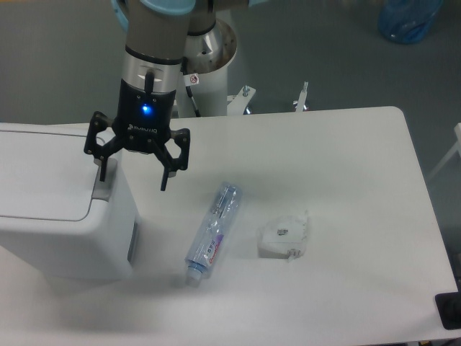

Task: Open the trash can
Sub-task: 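Press the gripper fingers down on the trash can lid edge to flip it open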

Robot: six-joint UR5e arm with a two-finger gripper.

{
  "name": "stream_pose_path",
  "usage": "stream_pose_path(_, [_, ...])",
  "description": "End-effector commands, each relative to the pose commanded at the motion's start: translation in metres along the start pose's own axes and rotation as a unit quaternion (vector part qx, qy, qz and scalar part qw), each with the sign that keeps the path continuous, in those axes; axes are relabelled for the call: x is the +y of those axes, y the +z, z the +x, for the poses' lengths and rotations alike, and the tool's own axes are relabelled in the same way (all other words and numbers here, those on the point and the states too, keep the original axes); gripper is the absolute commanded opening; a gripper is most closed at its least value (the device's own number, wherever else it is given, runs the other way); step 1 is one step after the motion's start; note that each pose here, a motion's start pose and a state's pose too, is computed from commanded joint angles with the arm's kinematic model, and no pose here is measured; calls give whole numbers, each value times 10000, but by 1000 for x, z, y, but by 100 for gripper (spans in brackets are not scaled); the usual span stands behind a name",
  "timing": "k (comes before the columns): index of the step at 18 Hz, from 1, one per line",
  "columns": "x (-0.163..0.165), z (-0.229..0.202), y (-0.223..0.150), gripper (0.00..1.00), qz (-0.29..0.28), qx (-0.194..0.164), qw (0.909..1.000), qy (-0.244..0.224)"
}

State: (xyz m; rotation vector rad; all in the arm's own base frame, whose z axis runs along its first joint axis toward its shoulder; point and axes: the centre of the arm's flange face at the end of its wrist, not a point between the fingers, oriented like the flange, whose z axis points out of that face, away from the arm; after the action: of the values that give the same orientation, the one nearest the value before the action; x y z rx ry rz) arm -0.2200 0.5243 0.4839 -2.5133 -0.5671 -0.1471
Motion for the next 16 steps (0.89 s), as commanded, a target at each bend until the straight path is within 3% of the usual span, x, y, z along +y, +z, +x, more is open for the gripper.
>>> stream_pose_path(16, [3, -1, 9, 100, -75, 20, 10000, 10])
